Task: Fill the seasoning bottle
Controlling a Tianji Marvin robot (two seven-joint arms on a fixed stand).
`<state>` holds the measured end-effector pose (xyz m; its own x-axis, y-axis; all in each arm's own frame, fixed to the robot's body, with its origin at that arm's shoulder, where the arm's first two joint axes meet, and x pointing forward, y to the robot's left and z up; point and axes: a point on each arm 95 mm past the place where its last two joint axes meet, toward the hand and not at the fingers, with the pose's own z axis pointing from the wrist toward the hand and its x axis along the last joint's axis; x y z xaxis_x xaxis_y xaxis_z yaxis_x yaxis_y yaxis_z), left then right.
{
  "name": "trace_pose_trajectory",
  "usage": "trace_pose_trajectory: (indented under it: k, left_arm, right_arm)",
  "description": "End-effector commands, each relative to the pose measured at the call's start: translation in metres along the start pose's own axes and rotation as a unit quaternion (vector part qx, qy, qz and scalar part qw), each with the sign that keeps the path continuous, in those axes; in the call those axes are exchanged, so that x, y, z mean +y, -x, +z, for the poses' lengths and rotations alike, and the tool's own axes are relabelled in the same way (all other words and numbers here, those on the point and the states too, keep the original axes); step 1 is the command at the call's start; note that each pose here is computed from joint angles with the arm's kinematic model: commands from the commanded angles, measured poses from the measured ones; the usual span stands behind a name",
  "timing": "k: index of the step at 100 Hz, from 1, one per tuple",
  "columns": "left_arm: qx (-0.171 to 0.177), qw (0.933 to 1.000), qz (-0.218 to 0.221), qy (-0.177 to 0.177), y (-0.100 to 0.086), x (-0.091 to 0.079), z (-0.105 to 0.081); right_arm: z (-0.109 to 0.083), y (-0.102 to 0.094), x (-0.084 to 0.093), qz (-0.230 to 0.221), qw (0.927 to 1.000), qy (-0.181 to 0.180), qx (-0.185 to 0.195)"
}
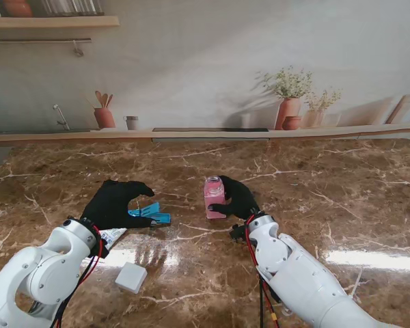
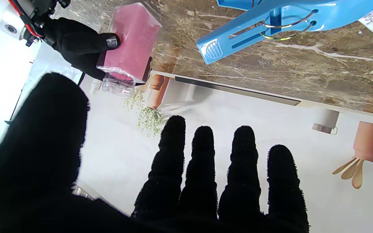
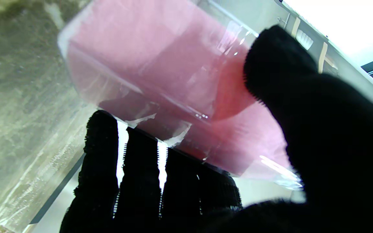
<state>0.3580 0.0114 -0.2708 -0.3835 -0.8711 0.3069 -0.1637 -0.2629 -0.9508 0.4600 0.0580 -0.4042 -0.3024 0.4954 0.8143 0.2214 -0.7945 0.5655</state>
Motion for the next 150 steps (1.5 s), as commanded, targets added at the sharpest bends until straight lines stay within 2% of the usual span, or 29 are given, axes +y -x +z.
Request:
trace_pose_trajectory:
  k: [1, 40, 97, 109, 127, 150]
  left_arm:
    - [-0.003, 1.0000, -0.001, 0.002, 0.001, 0.003, 0.001]
    - [-0.004, 1.0000, 0.000, 0.007, 0.003, 0.006, 0.004]
    - [-0.003, 0.9999, 0.006, 0.008, 0.006, 0.008, 0.003]
    - [-0.005, 0.9999, 0.006, 0.008, 0.006, 0.007, 0.003]
    - [-0.005, 1.0000, 0.005, 0.004, 0.007, 0.007, 0.004]
    - [-0.020, 0.9998, -0.002, -0.005, 0.016, 0.004, 0.004]
  right_arm:
    - [0.002, 0.000, -0.004, 0.008, 0.9999, -0.008, -0.002]
    - [0.001, 0.015, -0.011, 0.033, 0.9989, -0.027, -0.020]
    - [-0.007, 0.019, -0.008, 0.017, 0.9986, -0.048, -0.013]
    - [-0.009, 0.014, -0.003, 0.008, 0.9986, -0.052, -0.006]
    - [-0.013, 0.004, 0.009, 0.000, 0.9992, -0.040, 0.004]
    - [-0.029, -0.008, 0.042, -0.027, 0.9994, -0.018, 0.013]
